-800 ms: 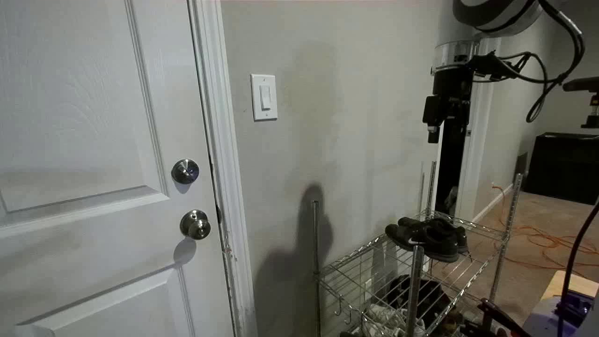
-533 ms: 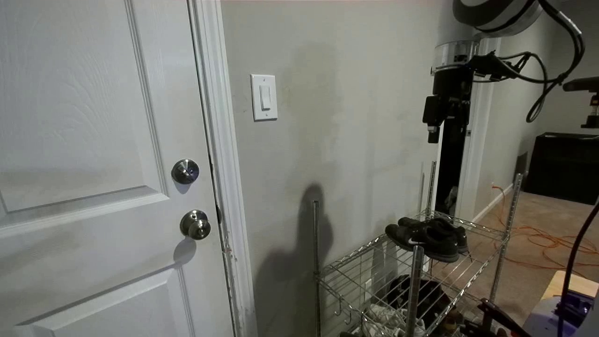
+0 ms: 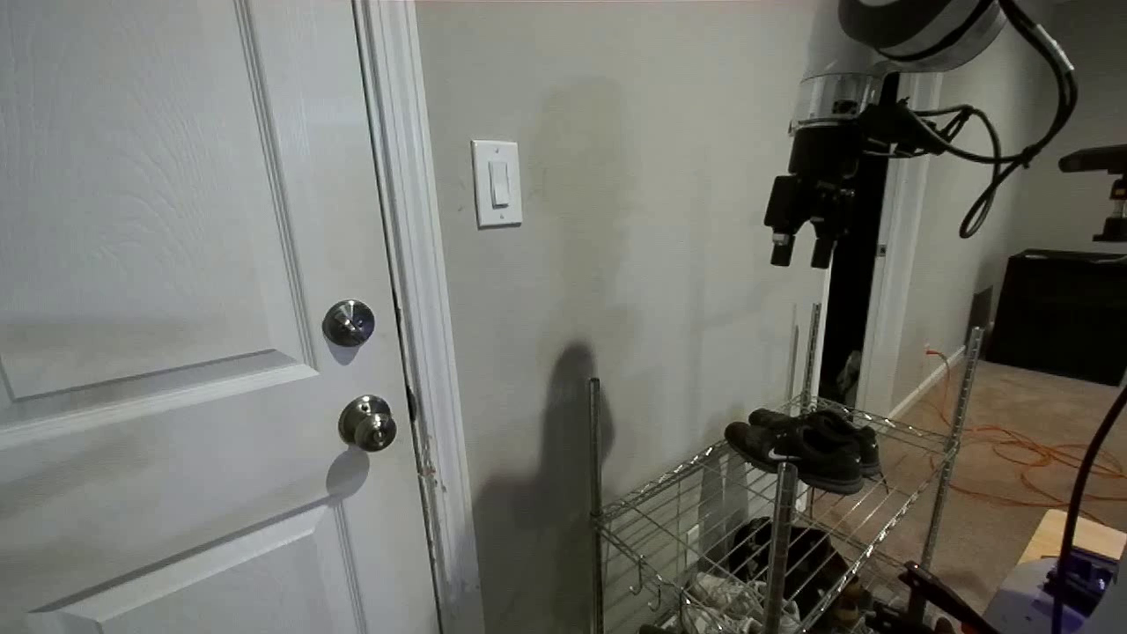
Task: Flip the switch on the wall
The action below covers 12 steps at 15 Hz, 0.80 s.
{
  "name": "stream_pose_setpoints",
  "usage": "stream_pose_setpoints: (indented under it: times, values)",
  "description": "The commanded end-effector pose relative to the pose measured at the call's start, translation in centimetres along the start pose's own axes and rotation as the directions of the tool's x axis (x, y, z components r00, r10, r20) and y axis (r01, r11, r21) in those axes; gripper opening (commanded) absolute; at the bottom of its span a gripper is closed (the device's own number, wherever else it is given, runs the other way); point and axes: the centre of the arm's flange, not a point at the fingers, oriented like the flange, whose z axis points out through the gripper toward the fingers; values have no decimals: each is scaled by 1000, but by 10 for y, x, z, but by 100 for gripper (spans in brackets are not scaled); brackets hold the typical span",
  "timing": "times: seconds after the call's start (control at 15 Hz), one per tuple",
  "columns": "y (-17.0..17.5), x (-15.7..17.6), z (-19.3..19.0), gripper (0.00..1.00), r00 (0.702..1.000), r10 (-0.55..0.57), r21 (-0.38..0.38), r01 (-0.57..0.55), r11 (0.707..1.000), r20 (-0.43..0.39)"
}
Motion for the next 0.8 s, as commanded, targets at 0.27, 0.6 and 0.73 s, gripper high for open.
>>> stream_pose_setpoints:
  times: [0.27,0.6,0.73]
  values:
    - [-119,70,26,100,973,-152,67,165,984,-172]
    - [-159,104,22,100,921,-242,7,256,967,-306]
    - [-167,111,16,100,894,-279,-42,282,958,-350]
